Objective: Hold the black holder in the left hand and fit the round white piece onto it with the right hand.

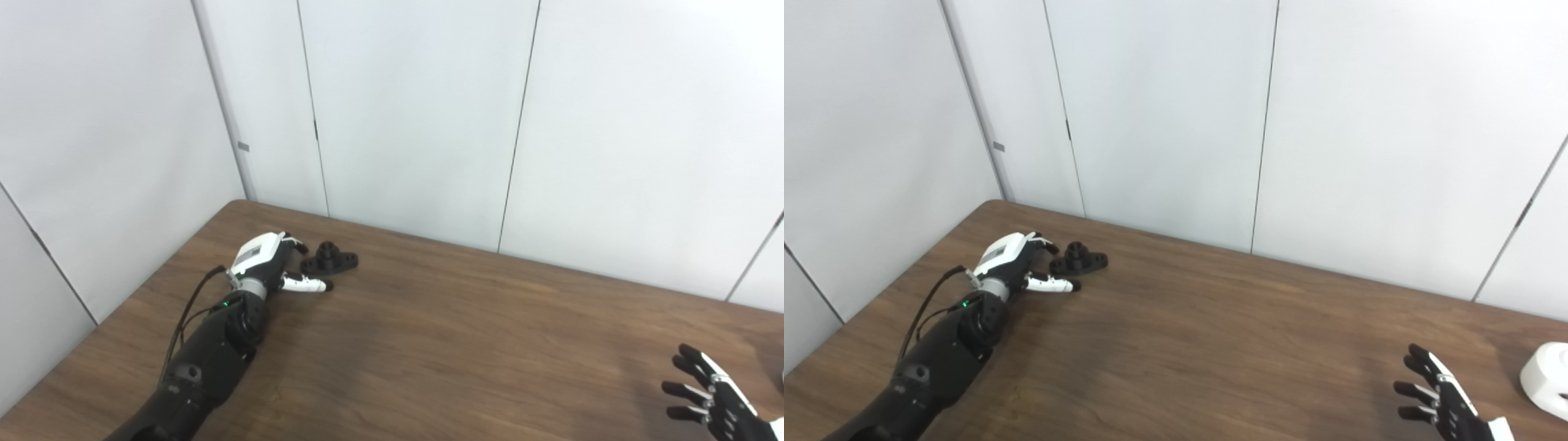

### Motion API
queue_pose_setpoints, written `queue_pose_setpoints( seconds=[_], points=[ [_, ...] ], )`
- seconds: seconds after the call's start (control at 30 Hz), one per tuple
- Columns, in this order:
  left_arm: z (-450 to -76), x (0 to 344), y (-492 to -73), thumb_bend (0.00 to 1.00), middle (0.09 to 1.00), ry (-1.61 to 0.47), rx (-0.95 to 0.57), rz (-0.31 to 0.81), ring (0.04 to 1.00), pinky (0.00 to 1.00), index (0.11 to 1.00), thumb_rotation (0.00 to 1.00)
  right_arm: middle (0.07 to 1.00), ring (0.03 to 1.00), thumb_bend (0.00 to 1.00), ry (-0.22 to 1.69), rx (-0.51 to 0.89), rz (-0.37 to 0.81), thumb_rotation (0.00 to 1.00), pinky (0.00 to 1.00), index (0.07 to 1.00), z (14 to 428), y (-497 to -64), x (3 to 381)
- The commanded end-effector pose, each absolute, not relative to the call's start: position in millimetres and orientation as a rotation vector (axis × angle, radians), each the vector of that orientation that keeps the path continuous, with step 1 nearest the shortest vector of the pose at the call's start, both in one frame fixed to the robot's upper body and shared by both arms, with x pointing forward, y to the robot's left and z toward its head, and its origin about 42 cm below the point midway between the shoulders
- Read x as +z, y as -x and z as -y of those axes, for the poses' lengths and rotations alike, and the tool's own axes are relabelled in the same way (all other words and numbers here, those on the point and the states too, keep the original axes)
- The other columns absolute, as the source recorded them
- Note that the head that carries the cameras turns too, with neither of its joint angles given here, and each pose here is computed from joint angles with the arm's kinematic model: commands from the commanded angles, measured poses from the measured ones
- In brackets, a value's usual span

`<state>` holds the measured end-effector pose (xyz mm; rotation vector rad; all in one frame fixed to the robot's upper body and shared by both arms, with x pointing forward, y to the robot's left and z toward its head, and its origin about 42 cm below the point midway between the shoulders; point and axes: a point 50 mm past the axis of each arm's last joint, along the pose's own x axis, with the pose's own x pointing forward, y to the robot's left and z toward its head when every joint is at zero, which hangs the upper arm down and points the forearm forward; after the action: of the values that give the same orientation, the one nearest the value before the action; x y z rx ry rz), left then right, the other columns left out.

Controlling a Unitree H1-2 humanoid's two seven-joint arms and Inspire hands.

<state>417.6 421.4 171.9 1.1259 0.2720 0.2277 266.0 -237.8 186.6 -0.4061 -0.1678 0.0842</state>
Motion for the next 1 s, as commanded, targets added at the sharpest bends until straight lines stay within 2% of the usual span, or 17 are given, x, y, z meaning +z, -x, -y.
queue_pose_setpoints(
  seconds=[0.0,0.33,0.37,0.47,0.97],
  points=[
    [-418.2,183.3,-427.2,0.78,0.952,-1.145,0.218,-0.233,1.000,0.92,0.770,0.22,0.878,0.764,0.67,0.400,0.077,0.244,0.00,0.65,0.896,234.1,-266.7,204.4],
    [-408.0,164.6,-427.0,0.77,0.951,-1.129,0.179,-0.240,1.000,0.94,0.649,0.07,0.871,0.752,0.66,0.403,0.073,0.249,0.00,0.63,0.890,234.2,-265.5,208.0],
    [-407.7,162.0,-426.8,0.62,0.940,-1.136,0.175,-0.239,1.000,0.94,0.556,0.06,0.870,0.751,0.65,0.403,0.070,0.250,0.00,0.62,0.889,234.1,-265.4,208.5],
    [-407.0,156.0,-425.7,0.53,0.918,-1.153,0.168,-0.237,0.993,0.94,0.494,0.05,0.868,0.743,0.61,0.402,0.065,0.248,0.00,0.62,0.885,233.9,-265.6,209.3],
    [-405.9,137.3,-417.2,0.52,0.880,-1.215,0.174,-0.231,0.954,0.96,0.485,0.05,0.873,0.752,0.59,0.399,0.066,0.249,0.00,0.63,0.889,234.0,-270.4,209.3]
  ],
)
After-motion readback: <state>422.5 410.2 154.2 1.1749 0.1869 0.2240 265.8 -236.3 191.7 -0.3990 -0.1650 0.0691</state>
